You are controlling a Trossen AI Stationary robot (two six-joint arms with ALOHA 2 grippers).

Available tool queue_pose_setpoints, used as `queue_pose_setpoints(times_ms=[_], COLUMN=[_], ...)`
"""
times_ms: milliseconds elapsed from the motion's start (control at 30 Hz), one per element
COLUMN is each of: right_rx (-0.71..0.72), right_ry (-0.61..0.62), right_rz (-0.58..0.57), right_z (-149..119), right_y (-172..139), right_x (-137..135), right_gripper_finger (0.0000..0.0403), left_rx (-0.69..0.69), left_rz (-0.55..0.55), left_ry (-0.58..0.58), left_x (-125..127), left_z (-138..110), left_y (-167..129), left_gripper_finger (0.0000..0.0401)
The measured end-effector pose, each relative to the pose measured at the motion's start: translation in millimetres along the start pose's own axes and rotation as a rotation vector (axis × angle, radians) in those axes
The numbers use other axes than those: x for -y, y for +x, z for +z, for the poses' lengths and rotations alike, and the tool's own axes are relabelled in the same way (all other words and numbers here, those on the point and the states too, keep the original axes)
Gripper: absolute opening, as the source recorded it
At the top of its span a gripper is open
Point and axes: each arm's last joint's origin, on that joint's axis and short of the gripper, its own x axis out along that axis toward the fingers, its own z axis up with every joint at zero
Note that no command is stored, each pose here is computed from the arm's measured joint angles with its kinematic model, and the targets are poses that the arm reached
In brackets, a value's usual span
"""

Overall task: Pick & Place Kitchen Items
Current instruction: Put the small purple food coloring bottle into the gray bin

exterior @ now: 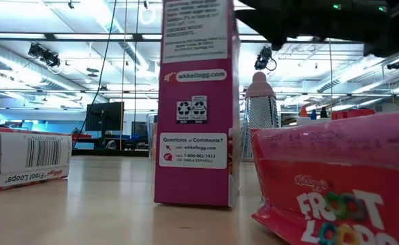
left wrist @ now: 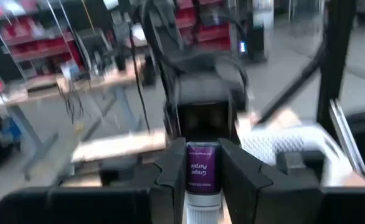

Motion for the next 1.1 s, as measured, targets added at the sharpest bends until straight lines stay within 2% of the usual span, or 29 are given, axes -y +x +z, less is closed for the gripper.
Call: queue_pose_setpoints(times_ms=[100,367,533,700,800,1100], right_rx=[0.005,0.018,0.045,0.043,0.039,0.038], right_ry=[-0.005,-0.046,-0.073,-0.099,-0.113,-0.124], right_rz=[-0.035,-0.031,-0.016,-0.053,-0.086,-0.08], right_z=[4.5,9.2,15.8,19.0,20.5,21.4], right_y=[8.2,3.9,1.1,-1.2,-2.6,-3.6], right_x=[-0.4,-0.4,-4.7,-8.1,-9.9,-12.5], right_gripper_finger=[0.0219,0.0213,0.02,0.0182,0.0167,0.0088], left_rx=[-0.01,0.009,-0.029,-0.034,-0.039,-0.052], left_rz=[-0.001,-0.004,0.07,0.071,0.081,0.078], left_ry=[-0.003,-0.013,-0.025,-0.025,-0.017,-0.019], left_x=[-1.8,0.3,-1.0,-0.1,1.5,2.0], left_z=[-3.9,0.3,-2.0,-2.4,-2.3,-3.5], left_y=[2.8,1.1,0.4,0.3,0.0,-0.1], left_gripper_finger=[0.0085,0.0086,0.0085,0.0091,0.0087,0.0093])
